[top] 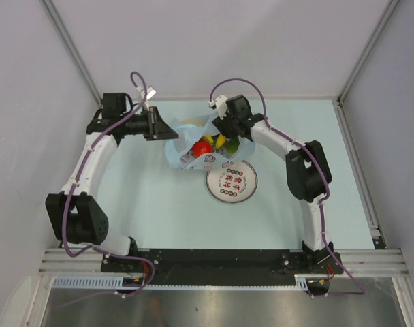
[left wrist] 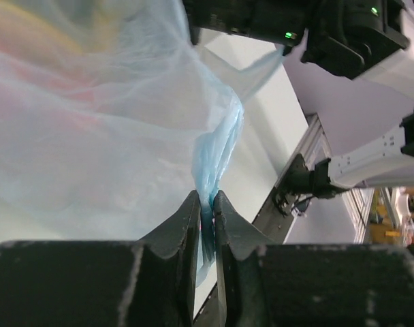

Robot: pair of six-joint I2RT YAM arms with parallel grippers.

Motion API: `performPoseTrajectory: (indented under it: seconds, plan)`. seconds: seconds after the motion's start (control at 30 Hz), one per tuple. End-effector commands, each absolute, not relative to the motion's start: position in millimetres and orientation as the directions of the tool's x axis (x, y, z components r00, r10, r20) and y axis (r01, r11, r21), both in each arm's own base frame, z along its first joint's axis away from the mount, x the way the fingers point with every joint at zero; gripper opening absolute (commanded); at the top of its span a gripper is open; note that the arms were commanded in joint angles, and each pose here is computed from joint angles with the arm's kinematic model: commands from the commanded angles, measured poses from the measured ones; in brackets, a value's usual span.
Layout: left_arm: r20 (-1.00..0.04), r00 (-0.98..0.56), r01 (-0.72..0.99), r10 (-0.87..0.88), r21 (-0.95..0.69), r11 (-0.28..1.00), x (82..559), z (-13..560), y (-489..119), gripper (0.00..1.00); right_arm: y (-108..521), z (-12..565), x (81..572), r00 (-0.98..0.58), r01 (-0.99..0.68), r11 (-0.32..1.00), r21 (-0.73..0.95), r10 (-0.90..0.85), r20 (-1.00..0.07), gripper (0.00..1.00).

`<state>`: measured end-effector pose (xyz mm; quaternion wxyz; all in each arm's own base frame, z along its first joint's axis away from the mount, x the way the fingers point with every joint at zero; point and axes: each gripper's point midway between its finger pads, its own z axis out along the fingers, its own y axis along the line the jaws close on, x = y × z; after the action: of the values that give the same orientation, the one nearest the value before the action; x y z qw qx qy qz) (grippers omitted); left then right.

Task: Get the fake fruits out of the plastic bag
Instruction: Adjust the plastic bag at the center of the board, then take out the fake fruit from the plastic bag.

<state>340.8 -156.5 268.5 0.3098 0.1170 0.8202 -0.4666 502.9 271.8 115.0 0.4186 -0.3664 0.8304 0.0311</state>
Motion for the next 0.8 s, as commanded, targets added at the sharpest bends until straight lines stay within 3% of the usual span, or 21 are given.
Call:
performPoseTrajectory:
  seconds: [0.0, 0.1, 0.17, 0.27, 0.37, 0.77]
  plan:
    - [-0.678, -0.735, 0.595, -0.004, -0.648, 0.475, 339, 284, -188, 0.18, 276, 132, 505, -0.395, -0.622, 0.752, -0.216, -0.540, -0.743, 0.63]
    - [-0.671, -0.741, 0.593, -0.004, -0.658, 0.463, 345, 289, -194, 0.18, 269, 152, 503, -0.465, -0.474, 0.859, -0.192, -0.430, -0.774, 0.64]
    - [-0.686, -0.727, 0.603, -0.008, -0.645, 0.469, 350, 295, -193, 0.16, 270, 177, 489, -0.513, -0.395, 0.915, -0.078, -0.290, -0.808, 0.65]
    - [-0.722, -0.692, 0.628, -0.024, -0.618, 0.472, 354, 308, -194, 0.00, 290, 185, 456, -0.570, -0.427, 0.902, 0.057, -0.220, -0.791, 0.61]
    - [-0.729, -0.684, 0.638, -0.036, -0.621, 0.456, 354, 319, -196, 0.00, 305, 170, 439, -0.619, -0.431, 0.896, 0.109, -0.206, -0.758, 0.59]
    - [-0.772, -0.635, 0.686, -0.027, -0.580, 0.440, 339, 349, -202, 0.00, 288, 129, 490, -0.698, -0.267, 0.954, 0.138, -0.093, -0.710, 0.56]
